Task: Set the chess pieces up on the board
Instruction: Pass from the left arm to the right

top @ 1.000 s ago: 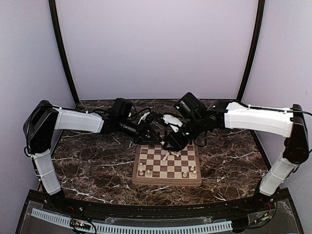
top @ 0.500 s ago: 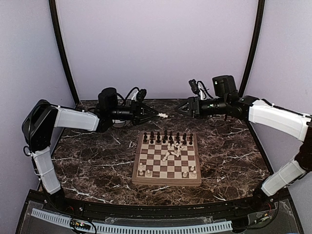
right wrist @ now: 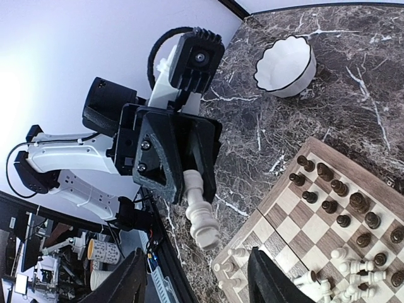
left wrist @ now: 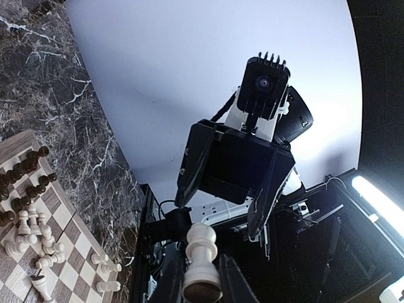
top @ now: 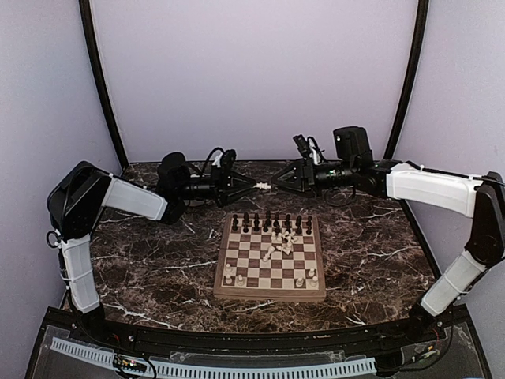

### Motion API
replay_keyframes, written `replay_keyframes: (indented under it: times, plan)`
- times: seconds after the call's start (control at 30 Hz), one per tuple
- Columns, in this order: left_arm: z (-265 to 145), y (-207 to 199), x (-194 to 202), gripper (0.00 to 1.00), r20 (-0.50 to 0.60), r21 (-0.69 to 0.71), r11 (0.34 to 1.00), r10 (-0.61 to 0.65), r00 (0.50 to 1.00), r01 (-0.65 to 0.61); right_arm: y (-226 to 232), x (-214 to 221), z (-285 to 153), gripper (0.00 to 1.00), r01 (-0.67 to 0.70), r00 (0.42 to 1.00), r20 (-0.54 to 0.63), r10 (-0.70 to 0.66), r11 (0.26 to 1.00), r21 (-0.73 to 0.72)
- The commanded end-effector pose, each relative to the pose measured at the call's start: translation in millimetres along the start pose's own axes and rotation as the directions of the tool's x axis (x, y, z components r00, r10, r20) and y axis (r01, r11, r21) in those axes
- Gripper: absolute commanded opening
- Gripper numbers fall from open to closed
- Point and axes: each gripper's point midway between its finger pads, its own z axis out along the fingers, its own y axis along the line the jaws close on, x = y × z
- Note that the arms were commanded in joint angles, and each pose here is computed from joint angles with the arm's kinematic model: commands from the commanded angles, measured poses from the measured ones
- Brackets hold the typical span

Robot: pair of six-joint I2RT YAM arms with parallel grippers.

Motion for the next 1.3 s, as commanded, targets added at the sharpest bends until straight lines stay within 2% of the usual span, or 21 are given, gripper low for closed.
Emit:
replay_keyframes:
  times: [0.0,0.47,0.8,1.07,1.13,1.27]
  plan:
    - [-3.2,-10.8,0.9,0.06,0.005,0.035,0.999,0.034,0.999,-0.034,5.1,-9.7,6.2,0.55,0.002,1.0,0.013,-0.001,0.999,-0.054]
    - [-1.8,-6.6,1.1,0.06,-0.007,0.041,0.999,0.013,1.0,-0.013,5.0,-14.2,25.5,0.42,-0.002,1.0,0.008,0.003,0.995,-0.102]
    - [0.4,-4.4,-1.0,0.06,-0.013,0.043,0.999,0.008,1.0,-0.008,6.6,-11.9,35.1,0.37,-0.005,1.0,-0.028,0.001,0.991,-0.135]
    - [2.9,-0.7,-3.6,0.07,-0.016,0.04,0.999,0.003,1.0,-0.003,7.0,-14.3,36.4,0.23,0.009,0.999,-0.032,-0.013,0.992,-0.13]
    - [3.6,-0.3,-4.6,0.07,-0.017,0.039,0.999,0.006,1.0,-0.005,7.0,-14.9,37.2,0.24,0.01,0.999,-0.035,-0.014,0.992,-0.129]
    - [4.4,-1.7,-6.7,0.07,-0.016,0.048,0.999,0.015,1.0,-0.015,3.7,-13.0,39.9,0.38,0.005,0.998,-0.055,-0.011,0.993,-0.115]
